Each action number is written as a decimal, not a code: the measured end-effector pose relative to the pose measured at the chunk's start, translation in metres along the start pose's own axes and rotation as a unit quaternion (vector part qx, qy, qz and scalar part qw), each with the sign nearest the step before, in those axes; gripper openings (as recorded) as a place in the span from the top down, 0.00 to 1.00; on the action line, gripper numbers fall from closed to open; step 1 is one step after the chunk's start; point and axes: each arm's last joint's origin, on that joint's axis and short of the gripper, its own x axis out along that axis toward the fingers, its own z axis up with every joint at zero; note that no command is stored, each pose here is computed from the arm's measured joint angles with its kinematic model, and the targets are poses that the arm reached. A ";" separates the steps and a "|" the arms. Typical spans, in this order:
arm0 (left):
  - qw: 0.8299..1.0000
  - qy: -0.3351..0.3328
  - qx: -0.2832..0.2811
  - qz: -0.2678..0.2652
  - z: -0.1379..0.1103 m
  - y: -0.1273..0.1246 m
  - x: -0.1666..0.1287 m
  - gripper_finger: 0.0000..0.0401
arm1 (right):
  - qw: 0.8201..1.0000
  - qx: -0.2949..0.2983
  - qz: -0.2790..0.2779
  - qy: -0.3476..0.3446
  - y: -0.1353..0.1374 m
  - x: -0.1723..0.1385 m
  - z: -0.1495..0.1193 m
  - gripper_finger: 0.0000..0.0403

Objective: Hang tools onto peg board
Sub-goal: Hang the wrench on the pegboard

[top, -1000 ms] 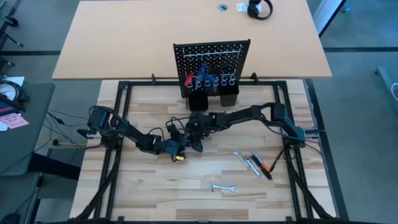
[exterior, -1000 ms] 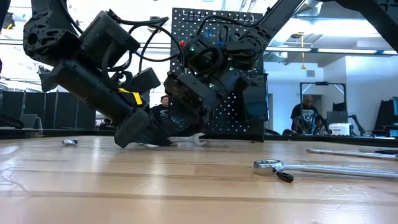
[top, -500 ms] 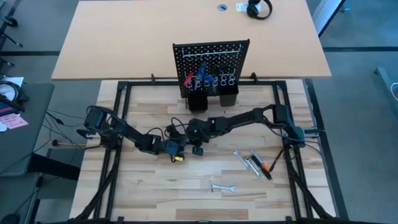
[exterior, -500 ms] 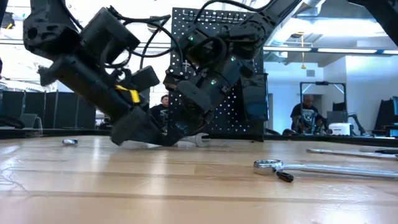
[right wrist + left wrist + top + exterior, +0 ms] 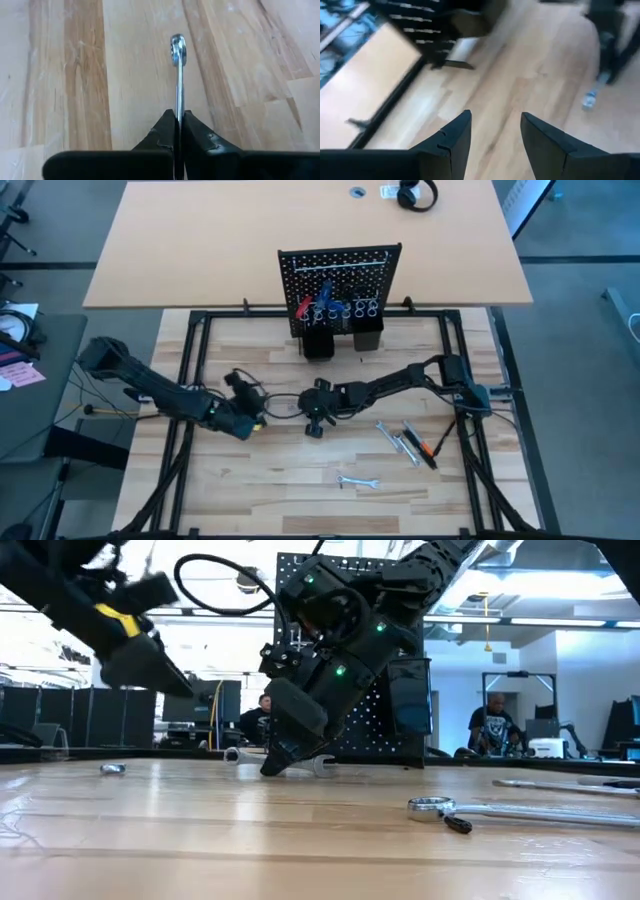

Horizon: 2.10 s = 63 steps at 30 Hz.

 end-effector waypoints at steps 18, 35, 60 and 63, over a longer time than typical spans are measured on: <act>0.959 -0.225 -0.049 -0.163 -0.011 -0.010 -0.021 0.60 | 0.873 -0.065 0.053 -0.481 0.015 -0.145 0.076 0.95; 0.845 -0.474 -0.013 -0.248 0.073 -0.015 -0.008 0.53 | 0.775 -0.181 0.074 -0.601 0.058 -0.189 0.070 0.95; 0.831 -0.480 -0.079 -0.267 0.107 -0.024 -0.017 0.97 | 0.779 -0.187 0.070 -0.594 0.059 -0.189 0.070 0.95; 0.837 -0.466 -0.082 -0.274 0.106 -0.024 -0.017 0.99 | 0.786 -0.189 0.071 -0.585 0.059 -0.186 0.069 0.90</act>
